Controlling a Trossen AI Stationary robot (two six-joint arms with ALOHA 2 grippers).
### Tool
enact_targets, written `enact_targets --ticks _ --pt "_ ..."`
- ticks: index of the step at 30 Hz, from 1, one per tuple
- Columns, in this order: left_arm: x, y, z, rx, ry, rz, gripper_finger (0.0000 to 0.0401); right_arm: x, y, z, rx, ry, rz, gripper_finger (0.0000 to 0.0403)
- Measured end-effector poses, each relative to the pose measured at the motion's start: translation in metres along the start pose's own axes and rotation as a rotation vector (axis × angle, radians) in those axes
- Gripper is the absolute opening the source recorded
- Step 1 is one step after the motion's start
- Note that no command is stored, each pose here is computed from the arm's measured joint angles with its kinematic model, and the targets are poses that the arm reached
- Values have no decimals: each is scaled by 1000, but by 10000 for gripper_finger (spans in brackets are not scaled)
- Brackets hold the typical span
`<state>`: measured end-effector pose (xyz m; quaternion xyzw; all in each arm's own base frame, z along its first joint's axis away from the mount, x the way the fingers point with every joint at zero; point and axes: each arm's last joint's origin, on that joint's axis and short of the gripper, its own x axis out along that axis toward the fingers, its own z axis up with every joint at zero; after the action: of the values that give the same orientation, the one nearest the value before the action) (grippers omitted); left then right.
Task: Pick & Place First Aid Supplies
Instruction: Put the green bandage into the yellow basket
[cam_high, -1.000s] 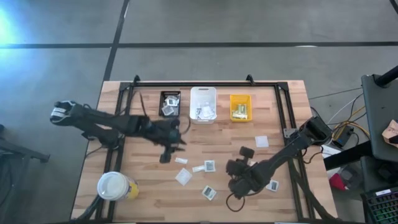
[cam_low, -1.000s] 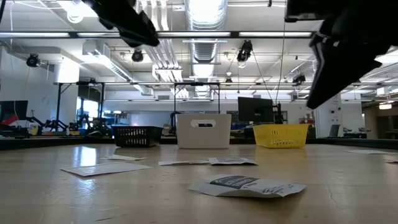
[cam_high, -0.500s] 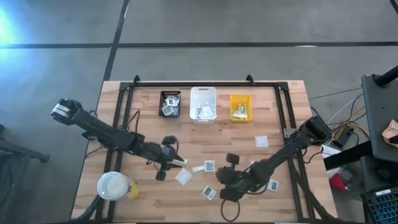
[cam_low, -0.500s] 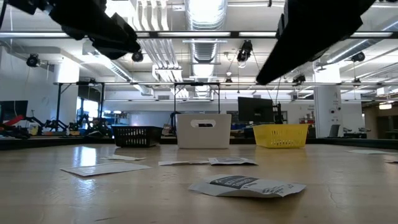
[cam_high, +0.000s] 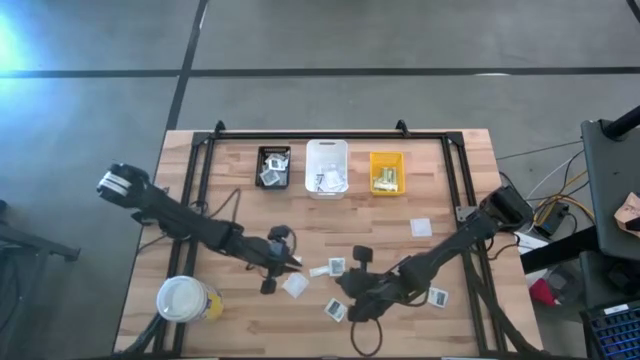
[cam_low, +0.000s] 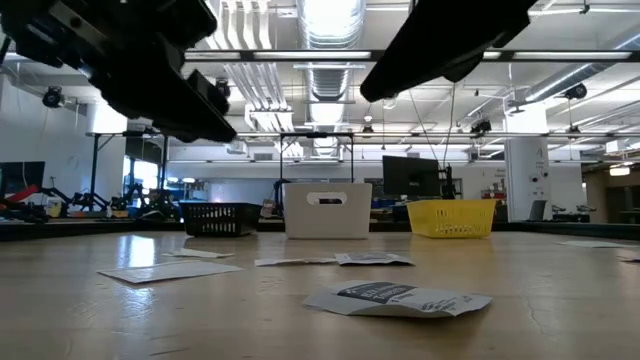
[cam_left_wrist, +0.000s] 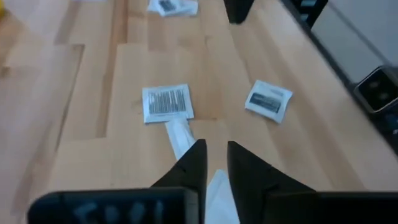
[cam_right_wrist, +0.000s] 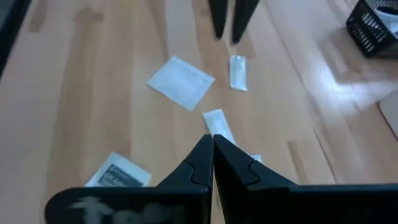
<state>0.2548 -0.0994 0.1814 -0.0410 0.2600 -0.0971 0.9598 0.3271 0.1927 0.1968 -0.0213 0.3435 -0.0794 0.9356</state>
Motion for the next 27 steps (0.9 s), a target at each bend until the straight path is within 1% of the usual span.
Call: enact_targets --ticks 4,7,14,17,20,24,27 --pt "23 -2 -2 36 53 11 25 10 -5 -3 -4 20 -23 8" --pt "35 -3 -3 59 83 17 5 18 -5 -8 -11 51 -17 8" --pt "45 -3 -7 40 93 34 1 23 -6 -14 -28 85 24 8" --pt "50 -3 -8 35 66 42 1 27 -6 -14 -42 29 47 8" --pt "58 -1 -14 17 63 74 1 31 -9 -17 -67 -12 56 8" --pt "68 0 -20 -13 43 74 0 36 -14 -21 -45 -38 56 8" --pt "73 0 -23 -15 33 70 0 40 -20 -25 -26 -24 47 8"
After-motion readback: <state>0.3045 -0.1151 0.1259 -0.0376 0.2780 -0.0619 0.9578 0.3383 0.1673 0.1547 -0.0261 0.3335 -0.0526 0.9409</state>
